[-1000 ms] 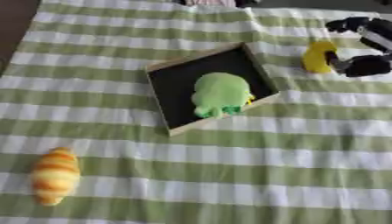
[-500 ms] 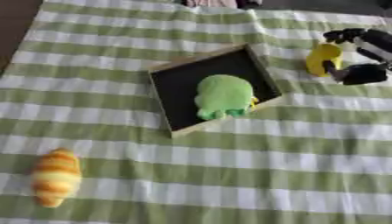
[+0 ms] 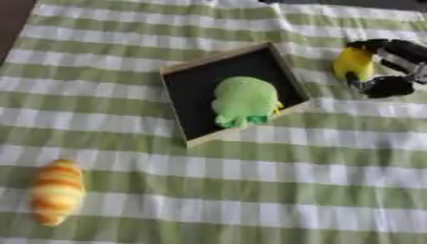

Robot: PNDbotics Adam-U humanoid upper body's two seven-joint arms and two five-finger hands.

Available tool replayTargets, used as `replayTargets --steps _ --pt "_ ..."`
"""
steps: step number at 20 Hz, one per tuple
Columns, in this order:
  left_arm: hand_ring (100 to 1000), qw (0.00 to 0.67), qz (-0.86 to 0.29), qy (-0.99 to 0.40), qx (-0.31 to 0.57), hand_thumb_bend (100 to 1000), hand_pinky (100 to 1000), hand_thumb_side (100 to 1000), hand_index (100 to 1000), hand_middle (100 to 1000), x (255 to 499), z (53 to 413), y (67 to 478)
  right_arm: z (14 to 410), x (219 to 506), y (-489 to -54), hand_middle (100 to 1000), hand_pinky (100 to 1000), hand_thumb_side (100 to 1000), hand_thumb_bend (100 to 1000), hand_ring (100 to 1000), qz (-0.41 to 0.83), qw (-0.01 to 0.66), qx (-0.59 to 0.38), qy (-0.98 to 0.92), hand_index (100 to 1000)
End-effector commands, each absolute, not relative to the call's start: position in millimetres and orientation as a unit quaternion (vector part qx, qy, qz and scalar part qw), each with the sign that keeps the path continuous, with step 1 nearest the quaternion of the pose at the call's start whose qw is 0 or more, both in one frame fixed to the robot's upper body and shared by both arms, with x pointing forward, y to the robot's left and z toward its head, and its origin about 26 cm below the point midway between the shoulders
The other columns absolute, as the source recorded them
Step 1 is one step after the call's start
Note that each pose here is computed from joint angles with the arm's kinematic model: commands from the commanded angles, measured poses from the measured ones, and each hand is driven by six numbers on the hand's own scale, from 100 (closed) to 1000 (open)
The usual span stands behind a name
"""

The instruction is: Pick up objects on the table and place them in the box.

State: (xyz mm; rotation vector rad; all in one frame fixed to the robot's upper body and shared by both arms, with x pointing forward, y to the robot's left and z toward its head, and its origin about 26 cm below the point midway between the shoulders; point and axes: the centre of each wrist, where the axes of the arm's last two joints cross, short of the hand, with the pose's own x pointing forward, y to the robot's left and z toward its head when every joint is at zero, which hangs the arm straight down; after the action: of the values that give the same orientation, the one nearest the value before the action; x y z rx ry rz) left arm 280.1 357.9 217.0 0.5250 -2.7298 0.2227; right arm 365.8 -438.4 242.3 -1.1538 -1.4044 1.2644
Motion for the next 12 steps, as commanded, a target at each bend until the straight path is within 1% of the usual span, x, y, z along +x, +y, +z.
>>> replayTargets --steps 1,3,4,5,6,7,8,9,12 --pt "726 0.159 0.072 -0.967 0.185 100 733 606 805 682 277 227 358 252 365 -444 738 877 454 100 764 0.499 0.443 -0.489 -0.561 924" --pt "726 0.159 0.072 -0.967 0.185 100 733 606 806 682 277 227 358 252 365 -443 640 812 391 100 678 0.483 0.441 -0.496 -0.572 834" --pt "726 0.160 0.073 -0.967 0.185 100 733 606 806 682 277 226 358 253 365 -442 633 808 383 100 672 0.473 0.437 -0.497 -0.581 826" --pt "726 0.161 0.073 -0.967 0.185 100 733 606 806 682 277 226 358 254 365 -439 588 780 337 100 629 0.464 0.431 -0.497 -0.593 772" --pt "726 0.161 0.073 -0.967 0.185 100 733 606 806 682 277 226 358 255 365 -437 560 762 321 100 608 0.458 0.424 -0.495 -0.604 736" --pt "726 0.162 0.072 -0.967 0.185 100 733 607 806 682 277 226 358 256 364 -434 515 736 289 100 575 0.451 0.416 -0.493 -0.617 681" --pt "726 0.163 0.072 -0.967 0.184 100 733 607 806 682 277 226 358 258 364 -430 502 731 272 100 573 0.444 0.406 -0.490 -0.630 654" --pt "726 0.163 0.072 -0.967 0.184 100 734 607 806 682 277 226 358 259 363 -427 504 733 242 100 587 0.437 0.396 -0.487 -0.644 583" --pt "726 0.165 0.071 -0.966 0.185 100 734 607 806 682 277 225 359 266 359 -416 476 741 212 100 613 0.422 0.362 -0.474 -0.682 547"
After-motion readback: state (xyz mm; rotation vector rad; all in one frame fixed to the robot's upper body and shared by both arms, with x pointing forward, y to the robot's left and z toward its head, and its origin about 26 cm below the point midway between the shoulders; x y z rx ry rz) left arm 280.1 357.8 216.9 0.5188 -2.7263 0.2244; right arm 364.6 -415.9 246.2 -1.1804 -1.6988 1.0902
